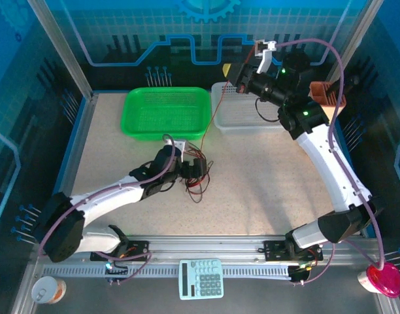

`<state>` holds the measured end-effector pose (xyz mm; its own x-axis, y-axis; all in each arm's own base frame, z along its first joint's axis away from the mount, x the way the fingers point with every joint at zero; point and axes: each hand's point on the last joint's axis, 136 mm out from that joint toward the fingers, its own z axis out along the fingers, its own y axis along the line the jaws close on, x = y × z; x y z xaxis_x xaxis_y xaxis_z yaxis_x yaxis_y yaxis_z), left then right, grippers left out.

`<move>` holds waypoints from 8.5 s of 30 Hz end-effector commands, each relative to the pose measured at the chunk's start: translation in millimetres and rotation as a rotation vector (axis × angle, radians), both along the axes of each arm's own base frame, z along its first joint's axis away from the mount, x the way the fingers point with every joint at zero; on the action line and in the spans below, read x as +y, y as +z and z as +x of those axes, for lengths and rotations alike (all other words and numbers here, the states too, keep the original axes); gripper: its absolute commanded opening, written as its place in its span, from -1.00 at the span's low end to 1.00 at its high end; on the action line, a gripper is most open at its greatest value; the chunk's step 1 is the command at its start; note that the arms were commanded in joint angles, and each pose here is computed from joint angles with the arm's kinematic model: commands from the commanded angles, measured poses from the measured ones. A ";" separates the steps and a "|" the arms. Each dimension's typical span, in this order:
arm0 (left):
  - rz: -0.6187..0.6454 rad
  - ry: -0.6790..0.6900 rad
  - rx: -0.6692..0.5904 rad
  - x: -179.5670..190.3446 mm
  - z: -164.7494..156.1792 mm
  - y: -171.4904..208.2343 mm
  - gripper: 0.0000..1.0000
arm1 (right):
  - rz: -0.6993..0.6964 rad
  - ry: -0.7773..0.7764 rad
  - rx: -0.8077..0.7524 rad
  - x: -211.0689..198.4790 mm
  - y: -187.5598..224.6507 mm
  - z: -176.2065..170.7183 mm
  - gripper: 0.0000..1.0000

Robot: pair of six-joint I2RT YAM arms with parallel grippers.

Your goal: Untangle the cables

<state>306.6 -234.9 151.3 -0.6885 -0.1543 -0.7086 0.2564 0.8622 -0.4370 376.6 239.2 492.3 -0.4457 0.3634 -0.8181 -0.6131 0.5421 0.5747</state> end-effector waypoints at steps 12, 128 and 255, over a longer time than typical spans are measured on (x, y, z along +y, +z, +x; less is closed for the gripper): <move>-0.010 -0.080 -0.012 -21.5 6.4 15.6 0.98 | 0.065 0.094 -0.106 19.1 52.7 -17.4 -1.00; -0.214 -0.060 -0.140 -26.3 1.6 107.9 0.98 | -0.067 -0.203 0.037 -44.1 -159.8 202.4 -1.00; -0.043 0.225 0.067 50.2 -10.3 37.6 0.99 | -0.406 0.065 0.424 33.1 -276.8 -105.9 -1.00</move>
<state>293.6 -179.3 174.9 -0.6961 -0.3354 -0.6348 -0.0137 0.8902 -0.4554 251.7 269.7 169.2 -0.8455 0.0564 -0.5310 -0.3156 0.7494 0.5821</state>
